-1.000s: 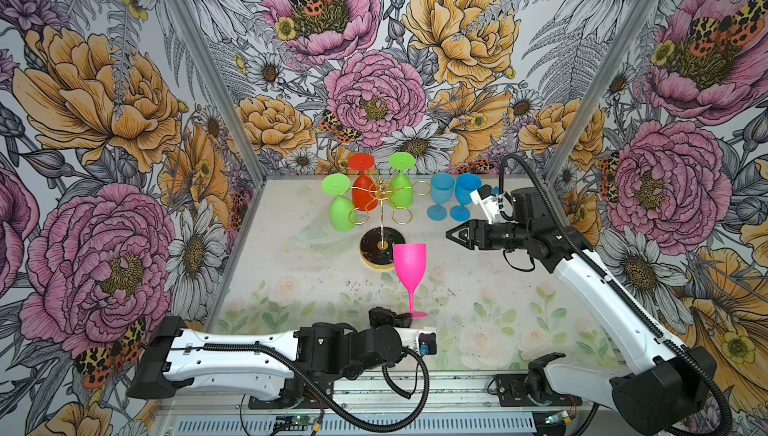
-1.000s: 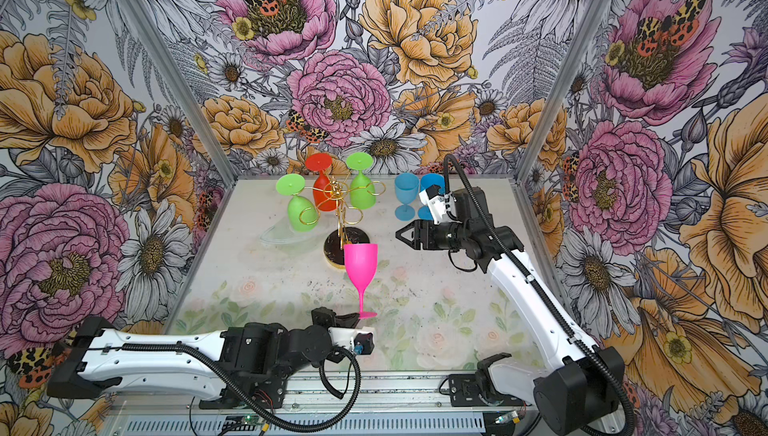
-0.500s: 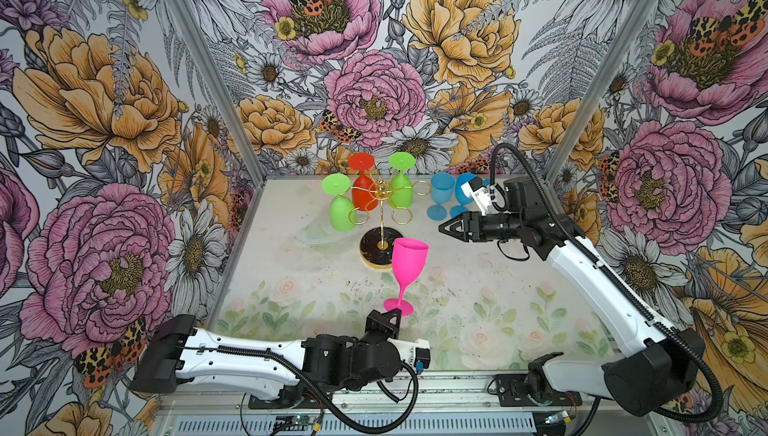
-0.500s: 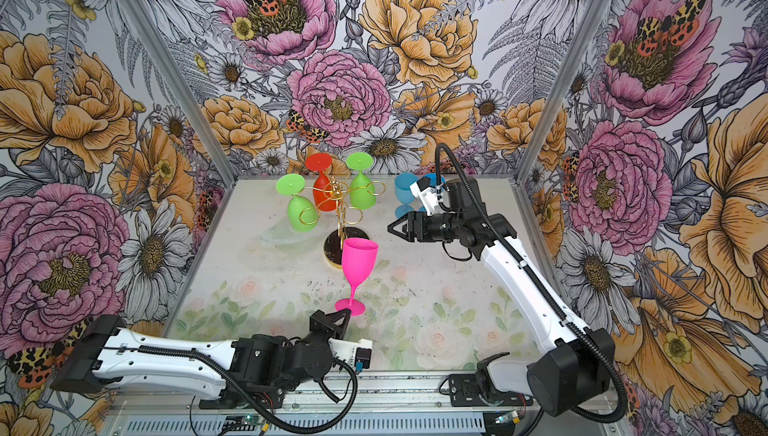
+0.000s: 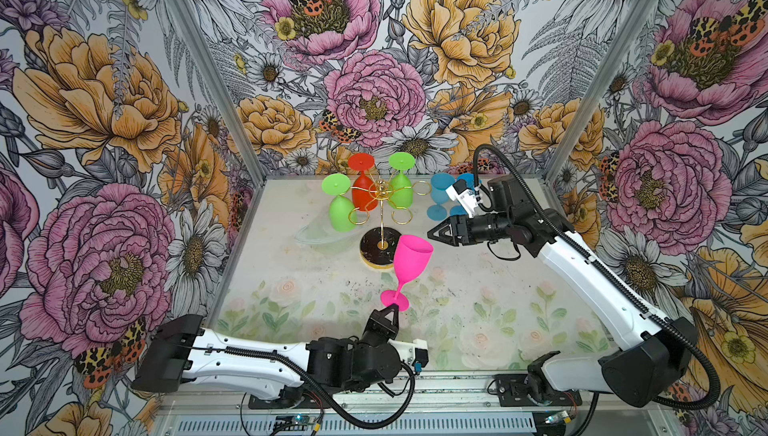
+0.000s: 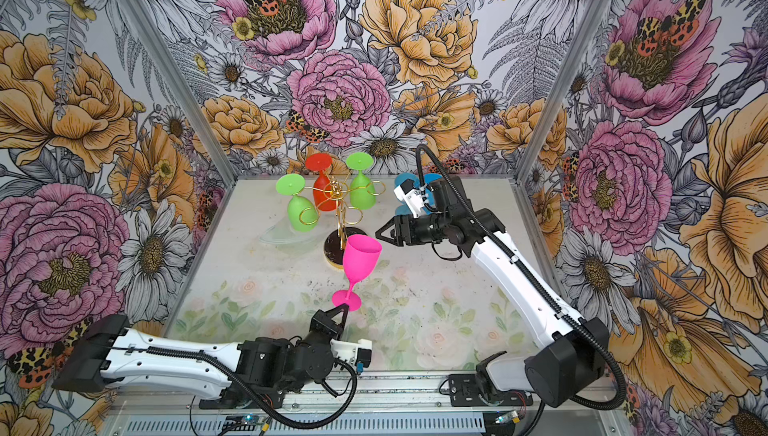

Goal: Take the wine glass off the wine glass rack
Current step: 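Grasp the magenta glass's bowl with the right gripper while the left holds the foot, then open the left gripper off the foot while the right lifts the magenta glass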

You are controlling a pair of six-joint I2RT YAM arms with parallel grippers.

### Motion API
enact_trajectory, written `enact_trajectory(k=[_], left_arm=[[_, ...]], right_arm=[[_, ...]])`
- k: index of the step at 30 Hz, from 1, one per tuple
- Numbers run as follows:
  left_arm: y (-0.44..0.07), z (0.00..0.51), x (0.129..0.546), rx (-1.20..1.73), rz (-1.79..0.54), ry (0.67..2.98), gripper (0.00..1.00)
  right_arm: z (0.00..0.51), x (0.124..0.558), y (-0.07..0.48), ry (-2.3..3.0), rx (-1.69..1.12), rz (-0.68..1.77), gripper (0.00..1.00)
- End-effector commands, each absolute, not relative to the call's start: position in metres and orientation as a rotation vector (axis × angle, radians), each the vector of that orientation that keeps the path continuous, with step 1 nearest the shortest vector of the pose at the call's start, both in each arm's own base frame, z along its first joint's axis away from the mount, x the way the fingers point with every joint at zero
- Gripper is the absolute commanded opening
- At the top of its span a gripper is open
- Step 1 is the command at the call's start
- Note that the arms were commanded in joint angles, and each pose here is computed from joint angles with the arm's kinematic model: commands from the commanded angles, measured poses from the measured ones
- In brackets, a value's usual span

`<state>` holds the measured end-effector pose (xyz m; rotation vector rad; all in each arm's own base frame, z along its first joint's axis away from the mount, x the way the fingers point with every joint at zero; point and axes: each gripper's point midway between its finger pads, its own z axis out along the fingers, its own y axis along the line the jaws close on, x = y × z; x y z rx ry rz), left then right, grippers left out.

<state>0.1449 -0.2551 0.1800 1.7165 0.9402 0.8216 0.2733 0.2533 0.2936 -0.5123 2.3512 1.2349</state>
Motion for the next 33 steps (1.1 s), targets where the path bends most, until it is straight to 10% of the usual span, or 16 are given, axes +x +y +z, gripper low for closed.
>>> enact_trajectory(k=[1, 19, 33], left_arm=[[-0.253, 0.185, 0.147, 1.683, 0.868, 0.929, 0.00], [-0.251, 0.186, 0.150, 1.664, 0.946, 0.889, 0.00], [-0.246, 0.182, 0.151, 1.661, 0.968, 0.888, 0.00]], right_arm=[[0.307, 0.274, 0.256, 2.316, -0.556, 1.198, 0.64], [0.284, 0.268, 0.275, 2.385, -0.618, 1.199, 0.48], [0.278, 0.266, 0.279, 2.401, -0.643, 1.199, 0.13]])
